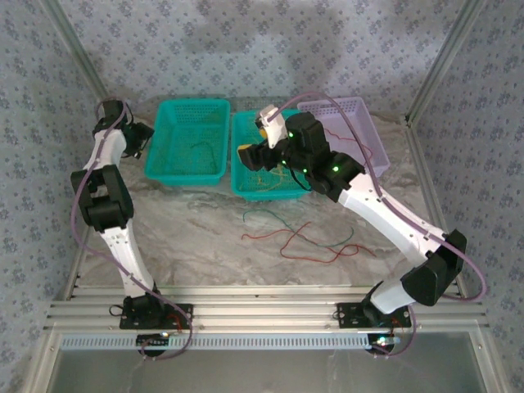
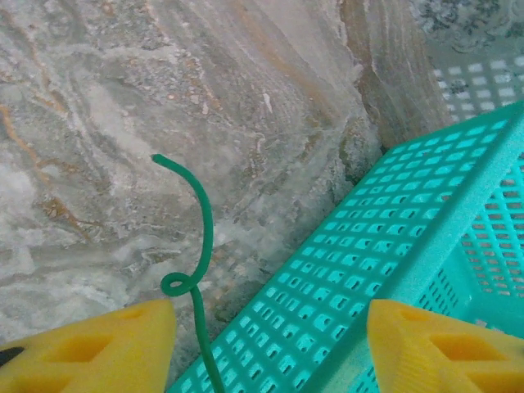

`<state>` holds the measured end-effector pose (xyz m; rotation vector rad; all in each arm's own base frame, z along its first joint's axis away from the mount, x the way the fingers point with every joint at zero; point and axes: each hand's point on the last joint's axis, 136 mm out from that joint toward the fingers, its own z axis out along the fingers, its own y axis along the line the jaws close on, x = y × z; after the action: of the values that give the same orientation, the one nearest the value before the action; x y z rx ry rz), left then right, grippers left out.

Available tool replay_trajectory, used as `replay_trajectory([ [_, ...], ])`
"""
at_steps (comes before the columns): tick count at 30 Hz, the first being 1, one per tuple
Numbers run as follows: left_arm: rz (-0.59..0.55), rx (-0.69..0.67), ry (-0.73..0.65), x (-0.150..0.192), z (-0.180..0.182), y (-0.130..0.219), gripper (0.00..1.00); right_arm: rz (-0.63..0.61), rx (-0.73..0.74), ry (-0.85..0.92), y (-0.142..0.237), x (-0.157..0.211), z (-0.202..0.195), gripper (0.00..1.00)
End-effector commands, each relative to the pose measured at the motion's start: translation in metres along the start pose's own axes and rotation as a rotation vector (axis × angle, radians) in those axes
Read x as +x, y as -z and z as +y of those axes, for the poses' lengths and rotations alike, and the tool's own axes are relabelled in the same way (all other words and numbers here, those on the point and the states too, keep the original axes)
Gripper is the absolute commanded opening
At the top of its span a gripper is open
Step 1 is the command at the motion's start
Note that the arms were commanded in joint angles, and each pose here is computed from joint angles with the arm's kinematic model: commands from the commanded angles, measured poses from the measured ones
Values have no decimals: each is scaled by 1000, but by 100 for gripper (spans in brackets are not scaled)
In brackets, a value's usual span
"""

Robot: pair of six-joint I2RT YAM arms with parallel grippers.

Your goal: Untangle the cables

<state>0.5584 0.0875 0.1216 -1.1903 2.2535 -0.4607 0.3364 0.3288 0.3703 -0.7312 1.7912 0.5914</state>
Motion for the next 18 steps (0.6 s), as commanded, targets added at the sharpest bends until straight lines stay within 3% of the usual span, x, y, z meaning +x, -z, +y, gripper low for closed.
replay_trajectory([
  [1, 31, -19, 6, 6, 6, -11, 56, 3, 13, 18, 3, 1, 1, 76],
  [4, 33, -10, 6, 4, 2, -8, 46, 0, 13, 16, 4, 0, 1, 76],
  [12, 33, -19, -2, 11, 5, -5, 37, -4, 8, 19, 7, -2, 4, 76],
  [18, 26, -24, 5, 11, 7, 0, 24, -14, 12, 22, 11, -5, 4, 76],
])
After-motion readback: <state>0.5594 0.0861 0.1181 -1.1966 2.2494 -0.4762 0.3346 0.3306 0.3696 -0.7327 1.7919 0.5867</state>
